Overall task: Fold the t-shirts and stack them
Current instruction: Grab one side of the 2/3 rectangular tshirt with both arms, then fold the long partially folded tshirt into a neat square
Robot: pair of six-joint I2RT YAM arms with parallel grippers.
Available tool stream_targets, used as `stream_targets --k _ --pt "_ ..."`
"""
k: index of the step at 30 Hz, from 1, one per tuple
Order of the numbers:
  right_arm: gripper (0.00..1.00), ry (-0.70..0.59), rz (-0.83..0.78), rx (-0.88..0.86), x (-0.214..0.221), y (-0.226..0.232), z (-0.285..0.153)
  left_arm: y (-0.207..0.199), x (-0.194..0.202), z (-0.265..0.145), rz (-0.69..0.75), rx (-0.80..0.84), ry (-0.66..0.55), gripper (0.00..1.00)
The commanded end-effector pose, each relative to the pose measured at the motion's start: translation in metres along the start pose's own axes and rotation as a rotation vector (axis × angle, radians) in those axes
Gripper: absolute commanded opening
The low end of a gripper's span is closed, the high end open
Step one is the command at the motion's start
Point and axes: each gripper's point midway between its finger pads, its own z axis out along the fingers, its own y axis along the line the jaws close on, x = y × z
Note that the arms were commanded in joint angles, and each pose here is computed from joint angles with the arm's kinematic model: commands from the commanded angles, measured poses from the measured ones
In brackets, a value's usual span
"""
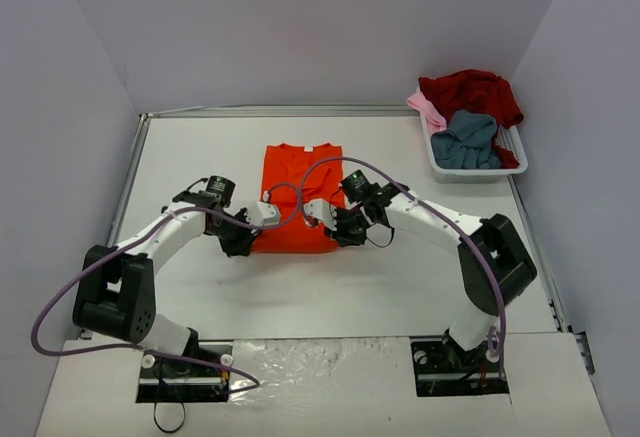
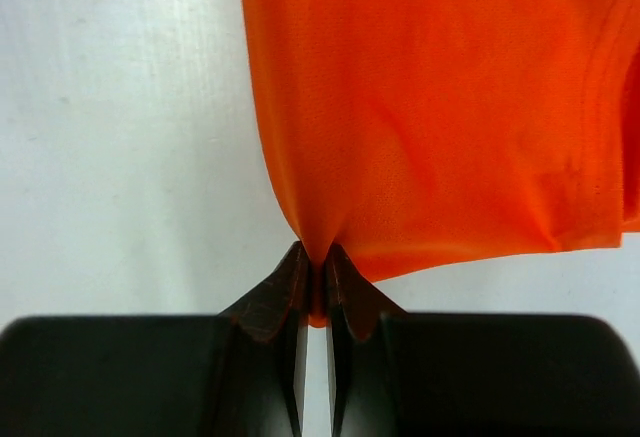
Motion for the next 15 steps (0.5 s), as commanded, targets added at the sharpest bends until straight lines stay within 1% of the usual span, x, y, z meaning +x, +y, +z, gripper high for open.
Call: stream_targets --k 1,2,6,10,15 --pt "0.00 0.022 0.025 -0.083 0.004 0.035 -0.026 -0.036 -0.013 -0.030 0.088 0.145 -0.022 0.02" --pt "0.00 0.014 0.024 -0.083 0.002 0.038 -0.031 -0.048 -0.005 -0.034 0.091 0.205 0.010 0.02" --pt "0.00 -0.011 0.029 -0.154 -0.004 0.057 -0.043 -0.071 -0.004 -0.046 0.107 0.306 0.017 0.02" --pt "0.00 0.001 0.034 -0.230 -0.004 0.074 -0.054 -0.083 -0.007 -0.056 0.141 0.327 0.009 0.02" --pt "0.00 0.001 0.027 -0.279 -0.004 0.088 -0.060 -0.094 -0.018 -0.071 0.178 0.357 -0.011 0.02"
